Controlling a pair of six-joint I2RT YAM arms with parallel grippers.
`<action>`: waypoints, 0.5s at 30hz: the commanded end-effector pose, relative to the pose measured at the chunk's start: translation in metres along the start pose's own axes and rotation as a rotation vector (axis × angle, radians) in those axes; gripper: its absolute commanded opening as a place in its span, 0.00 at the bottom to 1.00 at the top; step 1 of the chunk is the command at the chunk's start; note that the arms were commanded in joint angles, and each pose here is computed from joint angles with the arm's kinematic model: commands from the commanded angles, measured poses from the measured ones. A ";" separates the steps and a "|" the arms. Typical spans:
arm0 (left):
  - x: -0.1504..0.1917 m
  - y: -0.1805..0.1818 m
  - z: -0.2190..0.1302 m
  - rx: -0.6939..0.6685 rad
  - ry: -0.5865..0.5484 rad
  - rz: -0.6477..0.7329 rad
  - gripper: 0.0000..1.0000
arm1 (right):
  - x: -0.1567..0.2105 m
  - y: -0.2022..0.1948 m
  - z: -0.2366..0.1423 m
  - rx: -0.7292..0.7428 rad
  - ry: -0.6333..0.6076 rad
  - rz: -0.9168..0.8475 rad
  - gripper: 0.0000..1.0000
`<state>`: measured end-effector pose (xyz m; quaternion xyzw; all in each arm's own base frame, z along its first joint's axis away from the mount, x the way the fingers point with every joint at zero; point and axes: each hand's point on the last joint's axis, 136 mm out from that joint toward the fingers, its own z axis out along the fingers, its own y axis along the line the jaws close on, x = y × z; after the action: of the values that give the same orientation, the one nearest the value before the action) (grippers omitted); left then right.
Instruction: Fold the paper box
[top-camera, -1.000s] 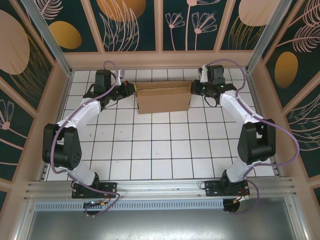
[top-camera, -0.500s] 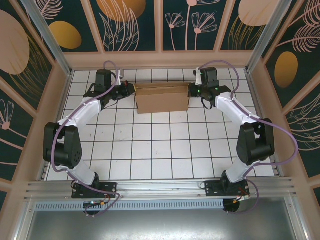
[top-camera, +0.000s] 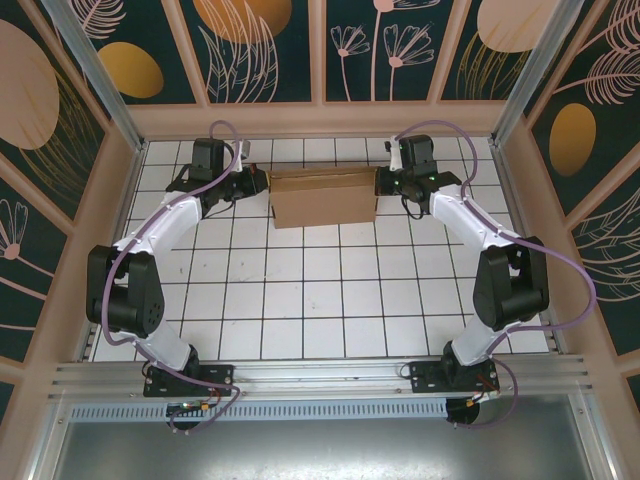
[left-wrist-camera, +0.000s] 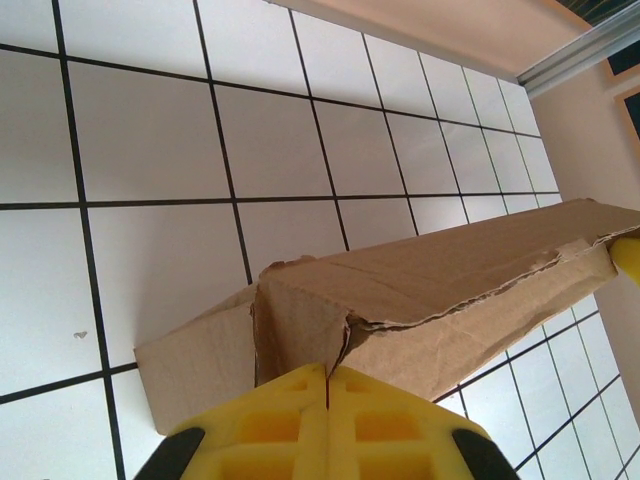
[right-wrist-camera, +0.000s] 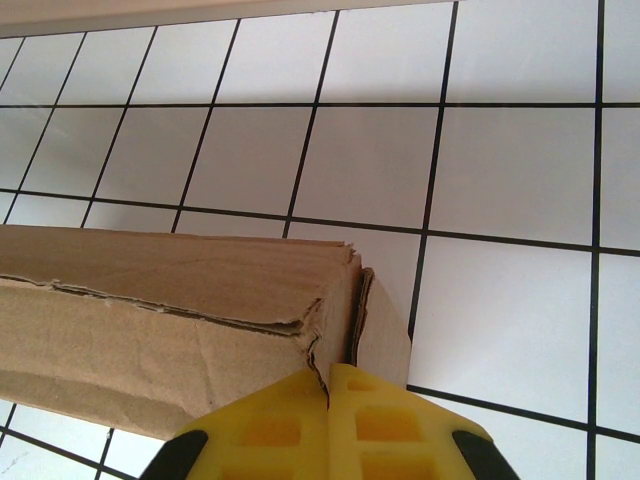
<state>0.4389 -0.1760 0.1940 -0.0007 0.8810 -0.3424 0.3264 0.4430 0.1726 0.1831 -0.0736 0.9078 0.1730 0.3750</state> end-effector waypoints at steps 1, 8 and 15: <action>0.015 0.007 0.011 0.009 0.040 -0.034 0.00 | 0.032 -0.002 0.003 0.021 0.096 -0.016 0.00; 0.006 -0.008 0.008 0.073 0.005 -0.060 0.00 | 0.033 -0.001 0.005 0.017 0.101 -0.017 0.00; 0.011 -0.003 0.010 0.048 0.028 -0.048 0.00 | 0.031 0.001 0.005 0.014 0.098 -0.020 0.00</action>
<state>0.4397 -0.1807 0.1953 -0.0170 0.8712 -0.3679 0.3245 0.4427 0.1732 0.1820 -0.0742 0.9078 0.1715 0.3754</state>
